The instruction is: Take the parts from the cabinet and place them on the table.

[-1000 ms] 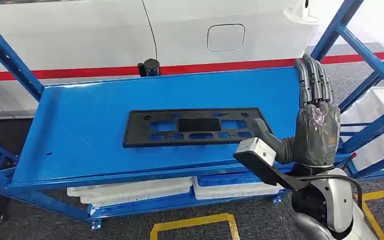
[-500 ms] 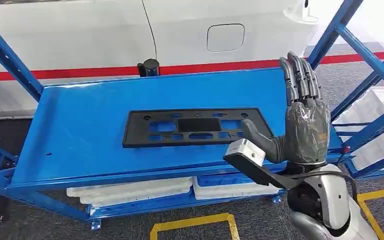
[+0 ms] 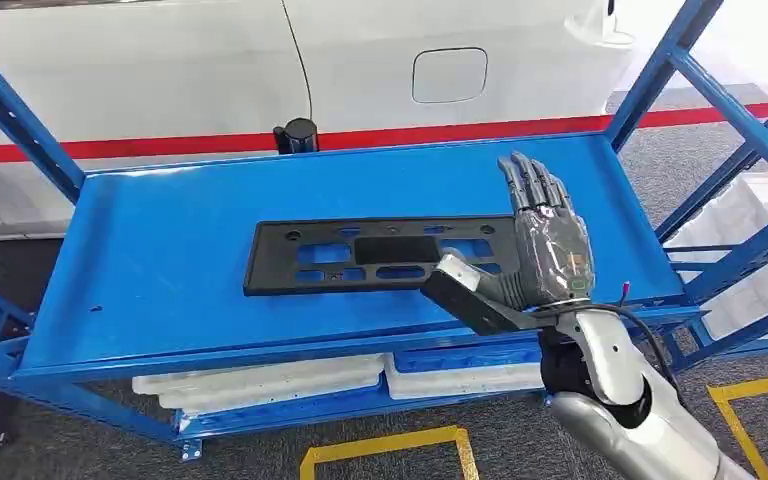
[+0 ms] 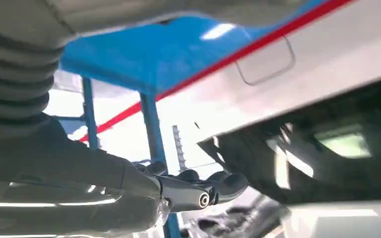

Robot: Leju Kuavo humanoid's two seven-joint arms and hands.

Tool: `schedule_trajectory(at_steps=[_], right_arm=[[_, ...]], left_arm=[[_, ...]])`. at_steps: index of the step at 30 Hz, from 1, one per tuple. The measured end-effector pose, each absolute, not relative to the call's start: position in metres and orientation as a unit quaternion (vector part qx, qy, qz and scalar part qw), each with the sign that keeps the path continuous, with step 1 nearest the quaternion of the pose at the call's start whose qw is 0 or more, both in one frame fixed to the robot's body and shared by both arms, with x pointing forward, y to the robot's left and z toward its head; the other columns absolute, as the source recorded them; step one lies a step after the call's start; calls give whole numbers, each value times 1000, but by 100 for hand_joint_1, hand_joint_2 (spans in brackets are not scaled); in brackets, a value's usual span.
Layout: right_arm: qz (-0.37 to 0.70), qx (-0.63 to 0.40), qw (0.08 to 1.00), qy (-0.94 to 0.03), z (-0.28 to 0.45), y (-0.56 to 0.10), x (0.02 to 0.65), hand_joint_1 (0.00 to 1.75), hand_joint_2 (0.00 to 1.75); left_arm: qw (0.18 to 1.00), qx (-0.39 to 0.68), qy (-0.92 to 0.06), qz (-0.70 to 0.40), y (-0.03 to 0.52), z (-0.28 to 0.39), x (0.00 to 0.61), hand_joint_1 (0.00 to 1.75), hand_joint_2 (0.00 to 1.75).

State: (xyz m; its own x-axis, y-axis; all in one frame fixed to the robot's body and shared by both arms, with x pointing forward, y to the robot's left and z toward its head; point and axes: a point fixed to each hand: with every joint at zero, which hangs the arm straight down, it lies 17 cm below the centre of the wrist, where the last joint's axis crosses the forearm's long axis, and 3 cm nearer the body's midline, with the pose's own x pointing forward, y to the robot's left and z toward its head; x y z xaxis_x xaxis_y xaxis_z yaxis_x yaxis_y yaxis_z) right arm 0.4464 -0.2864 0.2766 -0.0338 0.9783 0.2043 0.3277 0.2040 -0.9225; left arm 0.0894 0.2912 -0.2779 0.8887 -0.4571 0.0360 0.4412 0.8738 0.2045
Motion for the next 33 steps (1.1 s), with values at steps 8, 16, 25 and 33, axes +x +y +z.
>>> schedule_trajectory(at_steps=[8, 16, 25, 33], right_arm=[[347, -561, 538, -524, 203, -371, 470, 0, 175], [368, -600, 545, -456, 184, -421, 468, 0, 175], [379, -646, 503, -431, 198, -437, 466, 0, 175], [395, -656, 477, -432, 217, -424, 473, 0, 175]], left_arm=[[968, 85, -28, -235, 284, -278, 83, 0, 0], [969, 79, -31, -234, 275, -278, 84, 0, 0], [969, 76, -29, -234, 273, -278, 83, 0, 0], [967, 75, -25, -241, 273, -278, 81, 0, 0]])
